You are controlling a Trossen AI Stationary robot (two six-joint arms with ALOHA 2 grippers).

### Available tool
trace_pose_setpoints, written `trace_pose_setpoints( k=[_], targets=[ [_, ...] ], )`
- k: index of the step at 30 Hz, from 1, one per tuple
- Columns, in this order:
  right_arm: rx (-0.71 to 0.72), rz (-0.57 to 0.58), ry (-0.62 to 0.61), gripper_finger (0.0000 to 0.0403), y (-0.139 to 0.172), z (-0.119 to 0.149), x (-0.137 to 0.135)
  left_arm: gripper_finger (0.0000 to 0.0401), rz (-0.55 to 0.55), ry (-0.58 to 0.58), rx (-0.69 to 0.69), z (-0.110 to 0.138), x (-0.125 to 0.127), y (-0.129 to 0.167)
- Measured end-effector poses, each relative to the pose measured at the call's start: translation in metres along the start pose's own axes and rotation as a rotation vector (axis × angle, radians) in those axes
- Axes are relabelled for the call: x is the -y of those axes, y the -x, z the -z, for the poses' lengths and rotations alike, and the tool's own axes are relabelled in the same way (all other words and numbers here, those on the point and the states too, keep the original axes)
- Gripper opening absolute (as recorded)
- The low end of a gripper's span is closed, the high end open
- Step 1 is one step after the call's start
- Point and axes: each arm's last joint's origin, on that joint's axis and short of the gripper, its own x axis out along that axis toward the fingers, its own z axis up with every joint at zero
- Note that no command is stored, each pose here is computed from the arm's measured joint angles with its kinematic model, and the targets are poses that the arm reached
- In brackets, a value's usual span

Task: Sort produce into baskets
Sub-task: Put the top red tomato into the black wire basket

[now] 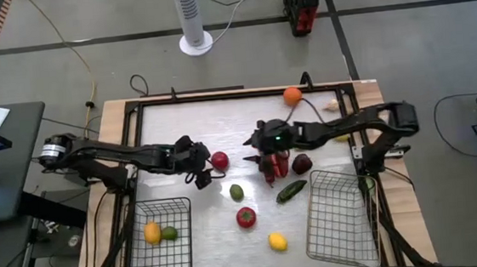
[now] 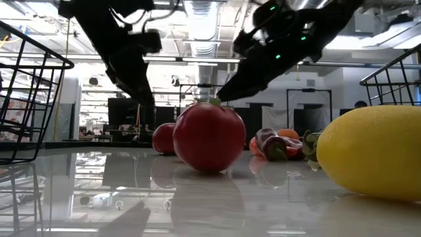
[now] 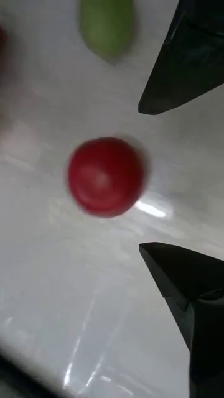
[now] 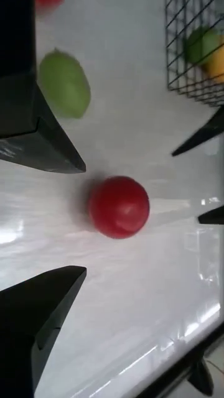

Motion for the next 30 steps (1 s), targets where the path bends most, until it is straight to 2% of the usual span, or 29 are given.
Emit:
trace_pose_setpoints(
  k=[6,11,15,22,30],
  targets=[
    [-0.064,-0.059,-0.007,0.0285,-0.035,0.009,0.006,0.0344,-0.021,-0.067,-0.110,0.007,0.002,-0.031],
    [-0.108,-0.067,-0.013,0.0285,-0.056,0.020,0.015,0.0344,-0.035,-0.090,-0.149,0.009,0.000,-0.046],
    [-0.130,-0.104,-0.018,0.0285,-0.072,0.027,0.019,0.0344,0.006,-0.101,-0.189,0.010,-0.002,-0.059],
    [-0.145,-0.126,-0.003,0.0285,-0.083,0.032,0.019,0.0344,0.049,-0.113,-0.139,0.004,-0.004,-0.070],
    [-0.082,-0.124,0.010,0.0285,-0.084,0.026,0.018,0.0344,0.086,-0.069,-0.118,-0.002,-0.013,-0.074]
  ],
)
